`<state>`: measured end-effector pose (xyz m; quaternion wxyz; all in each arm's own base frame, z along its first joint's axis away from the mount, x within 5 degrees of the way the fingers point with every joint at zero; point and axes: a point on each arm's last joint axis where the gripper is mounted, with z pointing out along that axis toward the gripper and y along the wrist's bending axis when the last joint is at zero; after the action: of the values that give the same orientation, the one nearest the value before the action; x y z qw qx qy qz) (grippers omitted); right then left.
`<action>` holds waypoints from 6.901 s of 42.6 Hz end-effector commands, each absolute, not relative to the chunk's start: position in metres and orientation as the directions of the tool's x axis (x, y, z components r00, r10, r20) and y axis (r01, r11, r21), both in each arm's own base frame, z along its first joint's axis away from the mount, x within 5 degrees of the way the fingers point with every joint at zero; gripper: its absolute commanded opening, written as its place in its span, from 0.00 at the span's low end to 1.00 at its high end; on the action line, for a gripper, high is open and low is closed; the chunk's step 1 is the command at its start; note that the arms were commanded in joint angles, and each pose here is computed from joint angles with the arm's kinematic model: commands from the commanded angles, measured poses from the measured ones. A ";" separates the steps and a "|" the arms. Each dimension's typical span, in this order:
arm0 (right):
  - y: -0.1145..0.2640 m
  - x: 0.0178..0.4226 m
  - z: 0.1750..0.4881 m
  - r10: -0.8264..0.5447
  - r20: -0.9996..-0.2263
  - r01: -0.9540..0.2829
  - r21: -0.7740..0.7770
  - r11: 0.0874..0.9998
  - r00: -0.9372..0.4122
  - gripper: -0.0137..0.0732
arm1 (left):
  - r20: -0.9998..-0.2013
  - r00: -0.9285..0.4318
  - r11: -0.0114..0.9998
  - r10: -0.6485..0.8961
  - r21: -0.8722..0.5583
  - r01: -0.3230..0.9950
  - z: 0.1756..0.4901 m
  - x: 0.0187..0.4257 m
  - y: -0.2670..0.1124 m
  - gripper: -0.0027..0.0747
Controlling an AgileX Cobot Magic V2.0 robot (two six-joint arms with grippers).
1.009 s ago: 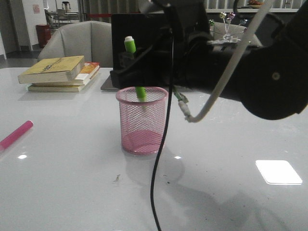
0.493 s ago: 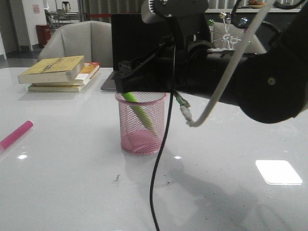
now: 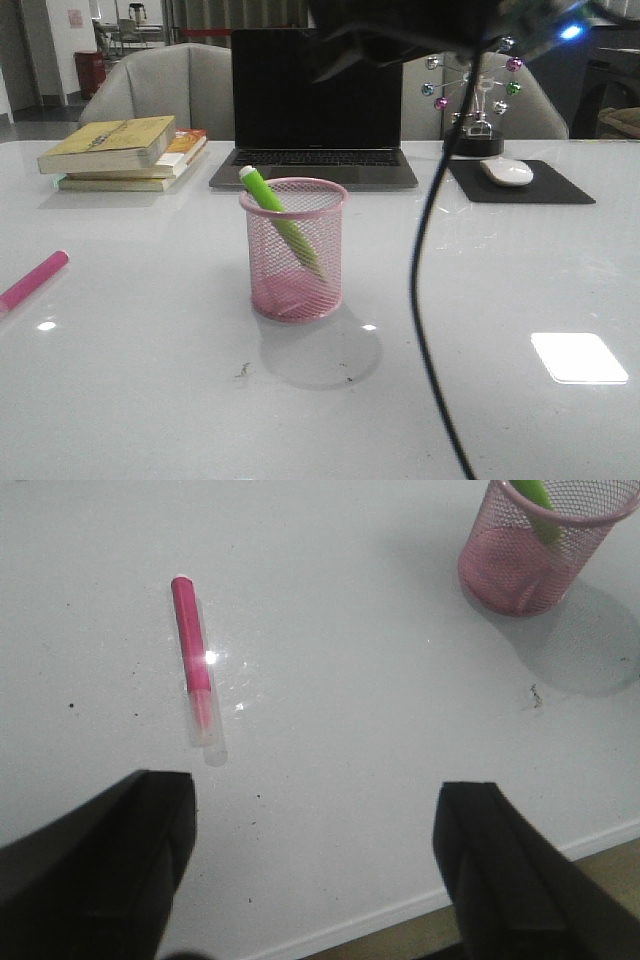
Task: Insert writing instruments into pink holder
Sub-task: 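Withdraw the right gripper away from the holder, then lower the left gripper onto the pink marker and close it, then lift the pink marker upright with the left gripper toward the holder, then lower the pink marker into the holder and open the left gripper, then withdraw the left gripper up and away from the holder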
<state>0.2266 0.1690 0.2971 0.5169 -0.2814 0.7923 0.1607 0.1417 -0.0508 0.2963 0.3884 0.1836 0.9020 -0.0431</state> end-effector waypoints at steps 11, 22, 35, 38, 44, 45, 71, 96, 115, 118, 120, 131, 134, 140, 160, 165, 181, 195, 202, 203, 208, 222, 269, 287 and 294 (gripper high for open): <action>0.127 0.169 0.342 -0.395 -0.805 -0.629 -0.036 0.776 -0.442 0.63 | -0.797 -0.540 0.927 0.271 0.064 0.370 0.312 0.147 -0.055 0.74; 0.111 0.150 0.341 -0.359 -0.720 -0.562 0.052 0.826 -0.594 0.55 | -0.790 -0.562 0.935 0.244 0.039 0.352 0.310 0.150 -0.056 0.75; 0.110 0.149 0.345 -0.327 -0.742 -0.551 0.069 0.832 -0.585 0.55 | -0.632 -0.742 0.971 0.224 0.074 0.229 0.302 0.187 -0.060 0.88; 0.110 0.149 0.345 -0.328 -0.741 -0.551 0.068 0.832 -0.586 0.55 | -0.613 -0.753 0.968 0.241 0.102 0.228 0.302 0.201 -0.063 0.88; 0.110 0.149 0.345 -0.328 -0.740 -0.551 0.068 0.832 -0.587 0.55 | -0.578 -0.774 0.965 0.259 0.119 0.234 0.299 0.232 -0.075 0.88; 0.110 0.149 0.345 -0.328 -0.740 -0.551 0.068 0.832 -0.587 0.55 | -0.571 -0.779 0.965 0.260 0.121 0.234 0.298 0.237 -0.076 0.88; 0.110 0.148 0.344 -0.328 -0.740 -0.551 0.068 0.832 -0.587 0.55 | -0.381 -0.919 0.994 0.105 0.072 0.083 0.224 0.375 -0.065 0.65; 0.110 0.148 0.344 -0.328 -0.740 -0.551 0.068 0.832 -0.587 0.55 | -0.380 -0.915 0.990 0.138 0.084 0.114 0.198 0.414 -0.072 0.55; 0.110 0.148 0.344 -0.328 -0.740 -0.551 0.068 0.832 -0.587 0.55 | -0.353 -0.924 0.988 0.147 0.100 0.119 0.191 0.415 -0.064 0.55; 0.110 0.148 0.344 -0.328 -0.740 -0.551 0.068 0.832 -0.587 0.55 | -0.341 -0.928 0.987 0.149 0.102 0.121 0.189 0.415 -0.064 0.55; 0.110 0.148 0.344 -0.328 -0.740 -0.551 0.068 0.832 -0.587 0.55 | -0.333 -0.931 0.987 0.148 0.103 0.121 0.188 0.415 -0.064 0.55; 0.110 0.148 0.344 -0.328 -0.740 -0.551 0.068 0.832 -0.587 0.55 | -0.308 -0.936 0.985 0.171 0.085 0.152 0.183 0.414 -0.066 0.55; 0.110 0.148 0.344 -0.328 -0.740 -0.551 0.068 0.832 -0.587 0.55 | -0.304 -0.937 0.985 0.171 0.085 0.152 0.183 0.413 -0.066 0.54; 0.110 0.148 0.344 -0.328 -0.740 -0.551 0.068 0.832 -0.587 0.55 | -0.293 -0.941 0.984 0.172 0.087 0.152 0.183 0.412 -0.066 0.41; 0.110 0.148 0.344 -0.328 -0.740 -0.551 0.068 0.832 -0.587 0.55 | -0.302 -0.934 0.981 0.191 0.091 0.171 0.198 0.407 -0.066 0.16; 0.110 0.148 0.344 -0.328 -0.740 -0.551 0.068 0.832 -0.587 0.55 | -0.389 -0.903 0.983 0.182 0.072 0.167 0.232 0.400 -0.069 0.16; 0.110 0.148 0.344 -0.329 -0.739 -0.551 0.068 0.832 -0.588 0.55 | -0.867 -0.484 0.912 0.120 -0.097 0.399 0.362 0.315 -0.115 0.16; 0.110 0.148 0.344 -0.329 -0.739 -0.551 0.068 0.832 -0.588 0.55 | -0.996 -0.091 0.851 -0.017 -0.062 0.521 0.361 0.251 -0.170 0.16; 0.110 0.148 0.344 -0.329 -0.739 -0.551 0.068 0.832 -0.588 0.55 | -0.990 0.098 0.847 -0.100 -0.033 0.530 0.332 0.237 -0.195 0.16; 0.110 0.148 0.344 -0.329 -0.739 -0.551 0.068 0.832 -0.588 0.55 | -0.989 0.111 0.845 -0.102 -0.027 0.534 0.327 0.235 -0.198 0.16; 0.110 0.148 0.344 -0.329 -0.739 -0.551 0.068 0.832 -0.588 0.55 | -0.981 0.161 0.846 -0.110 -0.007 0.533 0.309 0.240 -0.215 0.16; 0.110 0.148 0.344 -0.329 -0.739 -0.551 0.068 0.832 -0.588 0.55 | -0.954 0.282 0.856 -0.105 0.057 0.514 0.258 0.255 -0.243 0.16; 0.110 0.148 0.344 -0.329 -0.739 -0.551 0.068 0.832 -0.588 0.55 | -0.983 0.182 0.797 0.004 0.113 0.593 0.224 0.258 -0.257 0.65; 0.110 0.148 0.344 -0.329 -0.739 -0.551 0.068 0.832 -0.588 0.55 | -0.966 -0.064 0.712 0.249 0.138 0.688 0.316 0.223 -0.218 0.65; 0.110 0.148 0.344 -0.329 -0.739 -0.551 0.068 0.832 -0.588 0.55 | -0.916 -0.192 0.675 0.351 0.105 0.730 0.340 0.205 -0.185 0.65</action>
<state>0.1462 0.1106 0.3260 0.3296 -0.2585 0.8983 0.1326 0.2156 -0.2034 0.3065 0.5187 0.3619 0.7545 -0.1752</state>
